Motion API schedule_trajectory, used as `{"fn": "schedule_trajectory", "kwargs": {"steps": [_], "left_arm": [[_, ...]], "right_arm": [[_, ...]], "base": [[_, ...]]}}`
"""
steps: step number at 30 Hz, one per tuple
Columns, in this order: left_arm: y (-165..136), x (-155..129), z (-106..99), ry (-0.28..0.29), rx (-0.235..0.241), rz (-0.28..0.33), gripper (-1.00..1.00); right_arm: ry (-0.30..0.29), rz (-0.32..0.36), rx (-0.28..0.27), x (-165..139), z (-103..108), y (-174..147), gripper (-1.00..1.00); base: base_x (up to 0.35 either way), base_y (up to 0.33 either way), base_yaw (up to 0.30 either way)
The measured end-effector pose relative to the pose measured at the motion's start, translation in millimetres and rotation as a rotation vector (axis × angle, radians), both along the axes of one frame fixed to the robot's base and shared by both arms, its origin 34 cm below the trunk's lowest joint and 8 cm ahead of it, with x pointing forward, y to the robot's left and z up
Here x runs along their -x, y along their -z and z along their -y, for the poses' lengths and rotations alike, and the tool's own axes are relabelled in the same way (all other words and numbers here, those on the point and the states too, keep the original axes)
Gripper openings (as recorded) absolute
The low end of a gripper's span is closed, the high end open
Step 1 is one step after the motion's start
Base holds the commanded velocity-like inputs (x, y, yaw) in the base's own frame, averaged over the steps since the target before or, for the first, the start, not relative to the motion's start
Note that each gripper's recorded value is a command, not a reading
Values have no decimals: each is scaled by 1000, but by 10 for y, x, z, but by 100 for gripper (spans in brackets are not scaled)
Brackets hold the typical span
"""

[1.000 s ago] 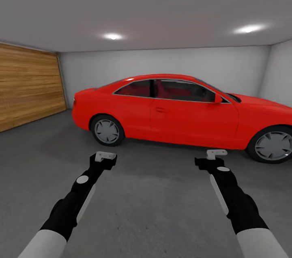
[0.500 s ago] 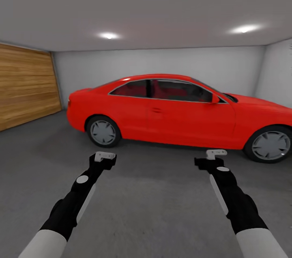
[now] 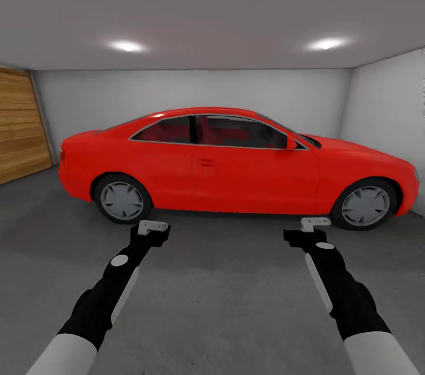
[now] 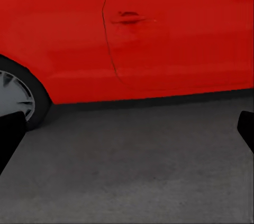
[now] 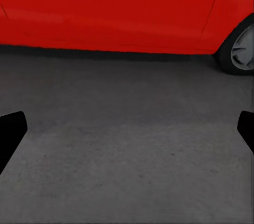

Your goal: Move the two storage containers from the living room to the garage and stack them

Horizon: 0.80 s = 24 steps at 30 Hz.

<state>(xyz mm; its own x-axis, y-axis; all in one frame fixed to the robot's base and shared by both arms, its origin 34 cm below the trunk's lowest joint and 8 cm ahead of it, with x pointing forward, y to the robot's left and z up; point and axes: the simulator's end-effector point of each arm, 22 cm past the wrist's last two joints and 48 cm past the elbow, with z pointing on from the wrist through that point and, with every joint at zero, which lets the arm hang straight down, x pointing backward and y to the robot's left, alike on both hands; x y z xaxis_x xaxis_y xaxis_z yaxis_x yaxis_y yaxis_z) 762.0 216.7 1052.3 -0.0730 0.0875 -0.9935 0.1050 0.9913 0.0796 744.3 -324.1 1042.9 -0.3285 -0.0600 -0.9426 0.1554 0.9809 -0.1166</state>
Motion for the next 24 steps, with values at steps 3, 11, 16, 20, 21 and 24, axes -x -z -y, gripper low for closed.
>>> {"fn": "schedule_trajectory", "kwargs": {"steps": [3,11,16,20,21,24], "left_arm": [[6,9,61,28,39,-8,100],[1,33,232,90,178,-25,100],[-4,35,255,97,192,-24,100],[-9,36,264,101,197,-23,100],[-10,36,265,101,198,-22,100],[-13,35,266,101,199,-21,100]], "right_arm": [[3,1,-2,1,29,-3,100],[17,-4,-21,25,117,44,100],[22,-9,-23,38,121,75,100],[26,-11,-23,45,126,88,100],[26,-11,-23,45,126,88,100],[27,-11,-23,47,128,92,100]], "base": [[319,183,-91],[193,107,-26],[36,19,-104],[11,6,-227],[6,3,-254],[3,1,-272]]}}
